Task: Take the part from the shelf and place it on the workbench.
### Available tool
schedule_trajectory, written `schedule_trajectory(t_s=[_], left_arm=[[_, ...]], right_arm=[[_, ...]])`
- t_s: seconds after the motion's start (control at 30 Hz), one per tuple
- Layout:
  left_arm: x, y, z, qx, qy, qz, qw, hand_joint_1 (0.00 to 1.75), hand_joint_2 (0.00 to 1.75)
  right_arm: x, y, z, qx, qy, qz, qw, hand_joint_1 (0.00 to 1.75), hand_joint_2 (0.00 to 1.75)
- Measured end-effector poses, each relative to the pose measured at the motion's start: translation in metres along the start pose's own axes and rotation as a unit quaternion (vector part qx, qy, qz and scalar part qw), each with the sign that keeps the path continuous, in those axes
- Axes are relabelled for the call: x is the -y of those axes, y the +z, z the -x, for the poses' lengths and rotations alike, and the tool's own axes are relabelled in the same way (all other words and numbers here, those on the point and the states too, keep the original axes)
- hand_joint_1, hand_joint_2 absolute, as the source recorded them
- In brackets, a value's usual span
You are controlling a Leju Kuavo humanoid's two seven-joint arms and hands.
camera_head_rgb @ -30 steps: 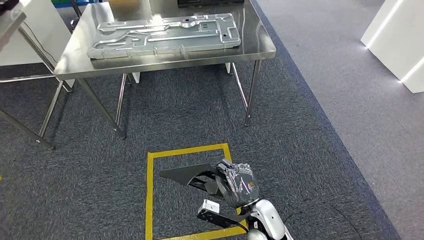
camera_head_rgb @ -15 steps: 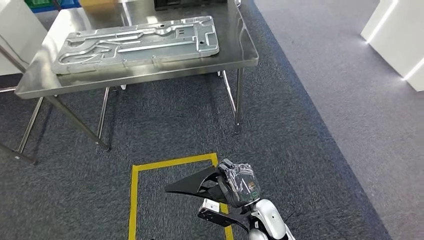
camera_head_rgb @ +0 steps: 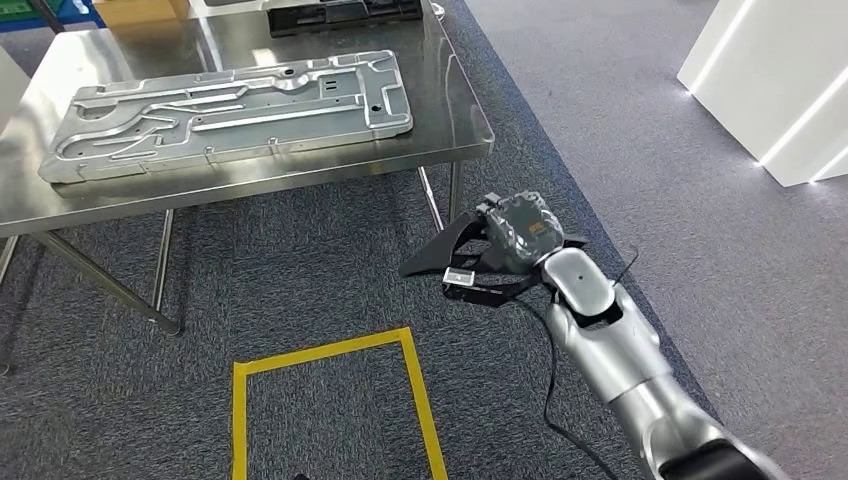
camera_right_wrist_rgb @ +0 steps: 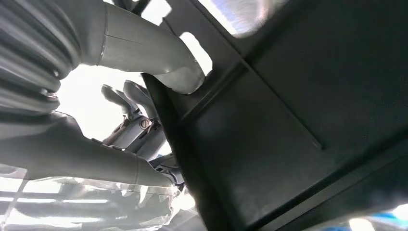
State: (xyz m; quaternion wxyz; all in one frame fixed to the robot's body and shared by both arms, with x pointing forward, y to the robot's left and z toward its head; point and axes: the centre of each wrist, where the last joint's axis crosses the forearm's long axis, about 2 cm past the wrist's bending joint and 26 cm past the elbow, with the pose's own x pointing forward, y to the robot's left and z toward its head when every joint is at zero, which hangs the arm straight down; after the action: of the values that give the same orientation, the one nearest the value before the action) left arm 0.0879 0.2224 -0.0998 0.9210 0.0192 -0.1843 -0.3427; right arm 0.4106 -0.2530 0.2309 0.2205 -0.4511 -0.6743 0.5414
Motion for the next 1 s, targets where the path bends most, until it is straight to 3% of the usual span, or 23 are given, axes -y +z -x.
schedule_trajectory(t_s=[0.07,0.23,0.43,0.73,1.0], left_arm=[[0.0,0.0,0.0,0.001,0.0,0.0,1.0,0.0,1.75],[-0.001,0.0,-0.001,0.002,0.004,0.001,1.0,0.0,1.75],[-0.003,-0.001,-0.001,0.006,0.012,0.001,1.0,0.0,1.75],[-0.002,0.0,0.0,0.011,0.022,0.006,1.0,0.0,1.75],[0.0,0.0,0.002,0.011,0.035,0.006,0.999,0.0,1.75]], right_arm=[[0.022,-0.027,0.027,0.002,0.034,-0.016,0.999,1.75,1.75],[0.109,-0.096,0.082,-0.002,0.122,-0.043,0.992,1.75,1.75],[0.19,-0.141,0.098,0.003,0.196,-0.065,0.978,1.75,1.75],[0.236,-0.175,0.073,0.03,0.274,-0.095,0.957,1.75,1.75],[0.246,-0.188,0.053,0.049,0.312,-0.112,0.942,1.75,1.75]])
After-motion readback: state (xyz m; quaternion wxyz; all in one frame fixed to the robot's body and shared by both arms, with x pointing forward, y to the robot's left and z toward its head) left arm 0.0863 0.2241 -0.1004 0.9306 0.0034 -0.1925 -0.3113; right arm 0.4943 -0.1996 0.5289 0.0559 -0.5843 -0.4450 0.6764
